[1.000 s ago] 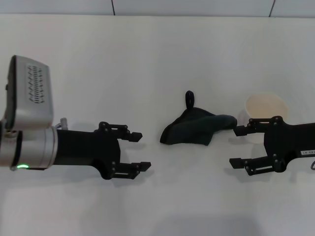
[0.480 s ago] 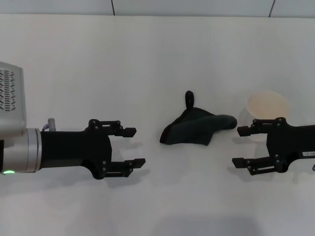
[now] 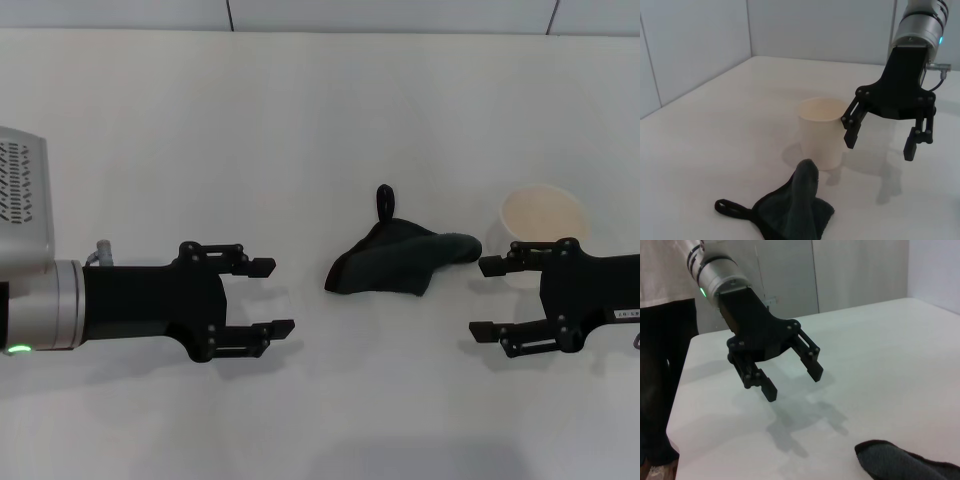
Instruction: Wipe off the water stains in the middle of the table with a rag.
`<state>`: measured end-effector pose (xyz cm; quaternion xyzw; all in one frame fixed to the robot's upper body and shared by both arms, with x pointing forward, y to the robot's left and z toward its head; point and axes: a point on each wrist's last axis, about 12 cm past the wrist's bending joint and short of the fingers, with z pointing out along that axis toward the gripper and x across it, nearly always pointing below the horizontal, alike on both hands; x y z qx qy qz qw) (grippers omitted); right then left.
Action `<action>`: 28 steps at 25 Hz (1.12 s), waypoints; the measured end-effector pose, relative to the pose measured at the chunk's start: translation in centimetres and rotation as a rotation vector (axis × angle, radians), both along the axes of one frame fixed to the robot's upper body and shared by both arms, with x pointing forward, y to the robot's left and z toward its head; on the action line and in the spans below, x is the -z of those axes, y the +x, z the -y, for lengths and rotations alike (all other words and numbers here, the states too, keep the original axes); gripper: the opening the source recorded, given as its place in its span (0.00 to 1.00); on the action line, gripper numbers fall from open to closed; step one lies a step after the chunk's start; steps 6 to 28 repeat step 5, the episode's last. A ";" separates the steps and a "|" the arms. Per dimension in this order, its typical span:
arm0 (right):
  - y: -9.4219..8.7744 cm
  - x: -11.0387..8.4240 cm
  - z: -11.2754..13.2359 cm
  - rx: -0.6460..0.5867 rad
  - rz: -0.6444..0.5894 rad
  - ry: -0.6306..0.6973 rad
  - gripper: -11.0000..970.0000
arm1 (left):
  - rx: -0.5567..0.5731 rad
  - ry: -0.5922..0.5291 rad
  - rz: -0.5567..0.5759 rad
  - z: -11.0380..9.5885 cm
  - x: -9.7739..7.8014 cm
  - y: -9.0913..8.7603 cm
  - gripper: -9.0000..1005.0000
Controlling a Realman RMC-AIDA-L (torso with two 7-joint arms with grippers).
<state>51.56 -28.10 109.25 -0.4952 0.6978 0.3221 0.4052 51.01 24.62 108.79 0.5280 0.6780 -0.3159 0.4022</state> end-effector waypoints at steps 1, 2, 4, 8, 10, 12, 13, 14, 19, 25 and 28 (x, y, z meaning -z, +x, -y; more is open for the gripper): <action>0.0 0.0 0.0 -0.002 0.001 0.002 0.82 | -0.001 -0.001 -0.001 0.0 0.0 0.0 0.70; -0.1 0.0 0.0 -0.005 0.003 0.002 0.82 | -0.003 -0.002 -0.003 0.0 0.0 0.0 0.70; -0.2 0.0 0.2 -0.004 0.010 0.005 0.82 | -0.004 -0.003 -0.005 0.0 0.0 0.0 0.70; -0.3 0.0 0.4 -0.001 0.012 0.007 0.82 | -0.005 -0.003 -0.005 0.0 0.0 0.0 0.70; -0.3 0.0 0.4 -0.001 0.012 0.007 0.82 | -0.005 -0.003 -0.005 0.0 0.0 0.0 0.70; -0.3 0.0 0.4 -0.001 0.012 0.007 0.82 | -0.005 -0.003 -0.005 0.0 0.0 0.0 0.70; -0.3 0.0 0.4 -0.001 0.012 0.007 0.82 | -0.005 -0.003 -0.005 0.0 0.0 0.0 0.70; -0.3 0.0 0.4 -0.001 0.012 0.007 0.82 | -0.005 -0.003 -0.005 0.0 0.0 0.0 0.70; -0.3 0.0 0.4 -0.001 0.012 0.007 0.82 | -0.005 -0.003 -0.005 0.0 0.0 0.0 0.70; -0.3 0.0 0.4 -0.001 0.012 0.007 0.82 | -0.005 -0.003 -0.005 0.0 0.0 0.0 0.70; -0.3 0.0 0.4 -0.001 0.012 0.007 0.82 | -0.005 -0.003 -0.005 0.0 0.0 0.0 0.70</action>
